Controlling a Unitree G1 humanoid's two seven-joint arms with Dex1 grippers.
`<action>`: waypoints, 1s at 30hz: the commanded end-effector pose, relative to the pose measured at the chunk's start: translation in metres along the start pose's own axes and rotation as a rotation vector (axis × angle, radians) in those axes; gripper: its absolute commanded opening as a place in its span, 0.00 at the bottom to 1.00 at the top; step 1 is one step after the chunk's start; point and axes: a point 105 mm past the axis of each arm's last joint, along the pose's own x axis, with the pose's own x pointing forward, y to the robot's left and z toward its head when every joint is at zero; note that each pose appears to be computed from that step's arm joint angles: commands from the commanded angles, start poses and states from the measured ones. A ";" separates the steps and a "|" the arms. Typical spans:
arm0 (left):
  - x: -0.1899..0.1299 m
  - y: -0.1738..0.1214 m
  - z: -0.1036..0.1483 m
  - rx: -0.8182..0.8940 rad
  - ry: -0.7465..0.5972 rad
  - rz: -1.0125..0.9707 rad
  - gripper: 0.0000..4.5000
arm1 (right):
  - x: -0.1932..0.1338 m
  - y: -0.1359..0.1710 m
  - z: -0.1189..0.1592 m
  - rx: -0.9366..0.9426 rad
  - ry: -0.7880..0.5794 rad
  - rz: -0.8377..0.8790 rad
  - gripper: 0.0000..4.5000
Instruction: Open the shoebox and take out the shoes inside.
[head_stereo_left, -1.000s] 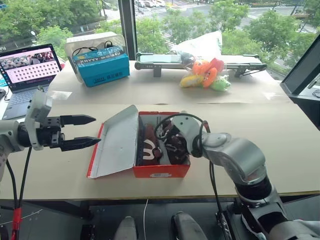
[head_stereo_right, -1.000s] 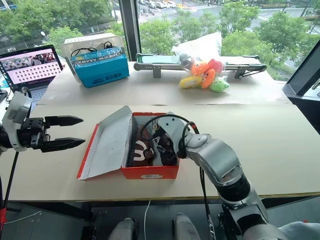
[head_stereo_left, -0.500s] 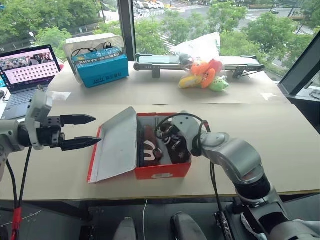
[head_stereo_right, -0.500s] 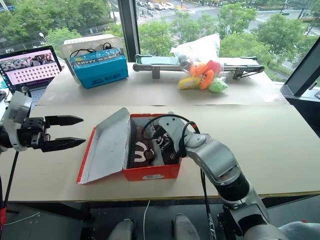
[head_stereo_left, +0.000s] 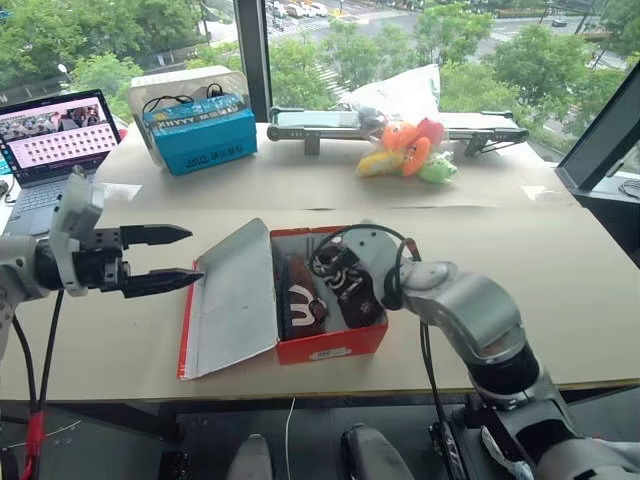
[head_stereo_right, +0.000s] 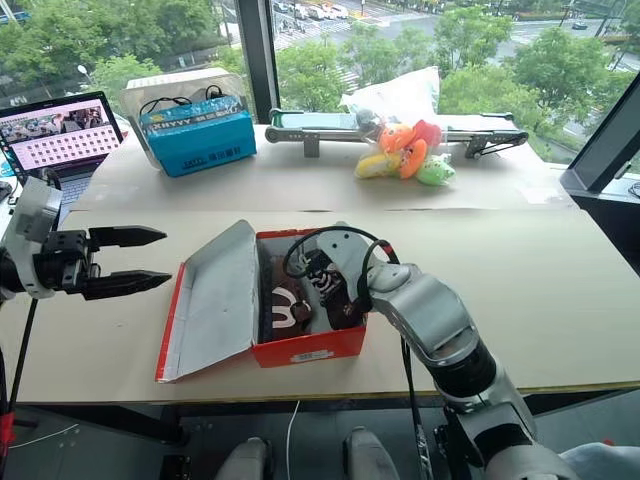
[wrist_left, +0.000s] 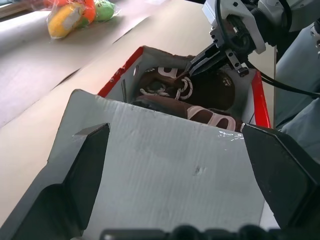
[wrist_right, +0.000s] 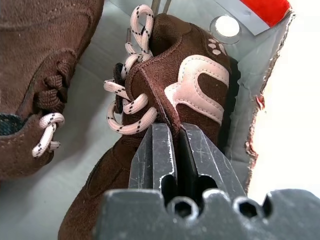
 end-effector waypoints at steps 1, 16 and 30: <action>0.000 -0.001 0.010 0.039 -0.014 -0.012 1.00 | -0.010 -0.003 0.021 0.048 -0.072 0.022 0.01; 0.003 0.002 0.011 0.045 -0.008 -0.027 1.00 | -0.036 -0.032 0.037 0.249 -0.234 0.058 0.01; 0.004 0.006 0.011 0.052 -0.011 -0.027 1.00 | -0.083 -0.103 0.062 0.527 -0.471 0.076 0.01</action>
